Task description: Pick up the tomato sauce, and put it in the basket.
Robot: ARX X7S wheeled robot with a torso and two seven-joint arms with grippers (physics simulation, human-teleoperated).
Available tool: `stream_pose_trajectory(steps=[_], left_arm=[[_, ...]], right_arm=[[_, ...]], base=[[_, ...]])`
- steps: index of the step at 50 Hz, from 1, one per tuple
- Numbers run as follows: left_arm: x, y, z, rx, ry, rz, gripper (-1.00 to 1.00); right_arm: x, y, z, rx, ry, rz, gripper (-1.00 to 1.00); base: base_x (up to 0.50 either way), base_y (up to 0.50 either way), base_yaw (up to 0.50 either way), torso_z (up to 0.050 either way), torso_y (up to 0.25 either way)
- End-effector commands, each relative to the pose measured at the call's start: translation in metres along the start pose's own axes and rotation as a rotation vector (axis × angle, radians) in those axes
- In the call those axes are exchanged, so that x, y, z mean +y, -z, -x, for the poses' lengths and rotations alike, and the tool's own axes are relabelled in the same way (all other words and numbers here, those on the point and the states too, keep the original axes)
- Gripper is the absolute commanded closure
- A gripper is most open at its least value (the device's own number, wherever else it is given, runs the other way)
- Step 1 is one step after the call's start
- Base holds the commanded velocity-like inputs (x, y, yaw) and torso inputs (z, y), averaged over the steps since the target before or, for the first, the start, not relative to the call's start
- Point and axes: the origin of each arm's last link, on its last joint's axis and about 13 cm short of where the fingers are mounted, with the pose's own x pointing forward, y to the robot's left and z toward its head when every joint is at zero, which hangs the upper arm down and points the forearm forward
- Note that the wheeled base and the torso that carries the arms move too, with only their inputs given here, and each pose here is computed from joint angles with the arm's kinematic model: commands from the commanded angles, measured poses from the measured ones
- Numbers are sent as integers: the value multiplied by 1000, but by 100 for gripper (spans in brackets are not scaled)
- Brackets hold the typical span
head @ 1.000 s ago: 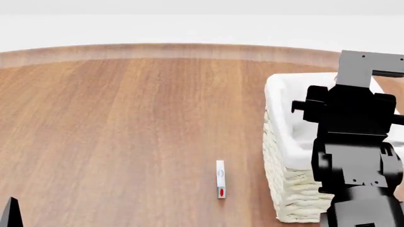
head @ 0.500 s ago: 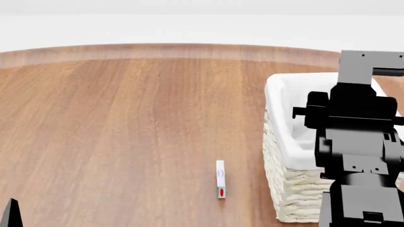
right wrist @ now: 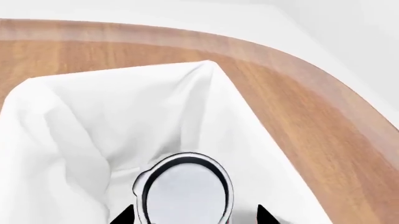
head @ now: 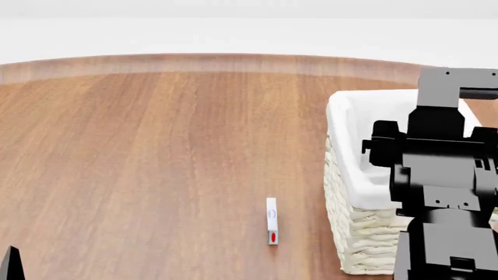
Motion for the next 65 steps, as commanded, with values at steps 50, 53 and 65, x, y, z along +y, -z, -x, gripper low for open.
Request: stream_pose_trajectory(steps=[50, 53, 65], left_arm=[[3, 0, 4, 2, -9, 13, -100], [3, 0, 6, 2, -7, 13, -100], [4, 1, 7, 5, -14, 8, -100]], right_arm=[[74, 51, 101, -690, -227, -4, -100], [76, 66, 111, -709, -266, 12, -100], [88, 122, 153, -767, -358, 65, -100]], base=[[0, 0, 0, 0, 0], [0, 0, 0, 0, 0], [0, 0, 0, 0, 0]])
